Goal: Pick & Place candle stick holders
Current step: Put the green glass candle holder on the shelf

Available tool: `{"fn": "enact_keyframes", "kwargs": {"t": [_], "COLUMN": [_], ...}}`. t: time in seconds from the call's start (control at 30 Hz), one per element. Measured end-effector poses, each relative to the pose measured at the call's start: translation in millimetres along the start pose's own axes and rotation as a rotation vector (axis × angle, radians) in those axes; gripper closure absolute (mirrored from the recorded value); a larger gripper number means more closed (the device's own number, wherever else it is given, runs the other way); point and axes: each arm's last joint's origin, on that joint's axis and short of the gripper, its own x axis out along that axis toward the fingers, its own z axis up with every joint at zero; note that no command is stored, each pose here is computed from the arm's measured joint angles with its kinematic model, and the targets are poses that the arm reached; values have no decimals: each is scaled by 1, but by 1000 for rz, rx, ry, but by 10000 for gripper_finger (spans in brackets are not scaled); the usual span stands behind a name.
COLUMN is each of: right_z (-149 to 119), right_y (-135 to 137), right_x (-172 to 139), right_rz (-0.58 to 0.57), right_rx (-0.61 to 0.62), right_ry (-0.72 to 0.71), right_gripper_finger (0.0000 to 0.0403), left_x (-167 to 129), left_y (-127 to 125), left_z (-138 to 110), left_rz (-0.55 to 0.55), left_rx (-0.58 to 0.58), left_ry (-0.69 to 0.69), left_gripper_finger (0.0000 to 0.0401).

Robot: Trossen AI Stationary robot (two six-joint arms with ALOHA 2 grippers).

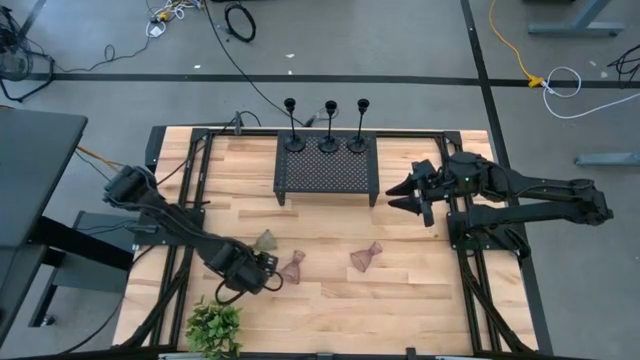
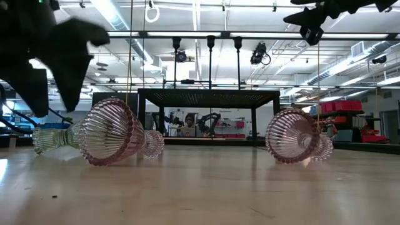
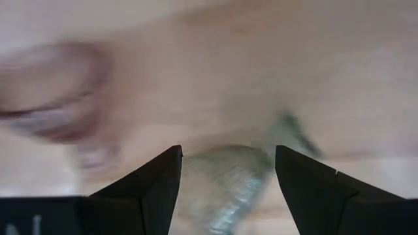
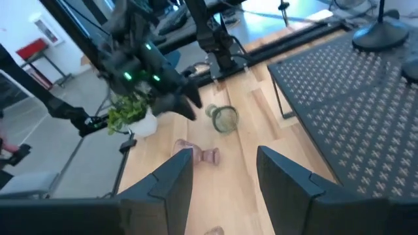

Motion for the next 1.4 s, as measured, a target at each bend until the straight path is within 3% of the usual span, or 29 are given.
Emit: {"fn": "enact_keyframes", "kwargs": {"t": [0.2,0.53,0.73,0.9,1.03,1.13,1.23,1.4], "right_z": [3,0,-2,-3,-3,-3,-3,-3], "right_y": [6,15,19,21,22,23,23,22], "right_x": [1,2,3,3,3,3,3,4], "right_rz": [40,91,92,76,74,76,76,52], "right_rx": [-7,-6,-2,-9,-13,-21,-28,-31], "right_ry": [-32,-16,-15,-21,-21,-21,-21,-31], "right_gripper_finger": [234,234,234,234,234,234,234,234], "left_x": [16,31,39,49,60,64,64,64], "left_y": [-1,2,3,0,-6,-8,-9,-9], "left_z": [4,-15,-26,-29,-30,-29,-29,-30], "left_rz": [-88,-161,-206,-174,-152,-144,-145,-148], "left_rx": [178,189,81,100,28,-57,-97,-148], "left_ry": [43,72,-88,-83,-79,-72,-64,-56], "left_gripper_finger": [153,153,154,154,155,177,224,228]}}
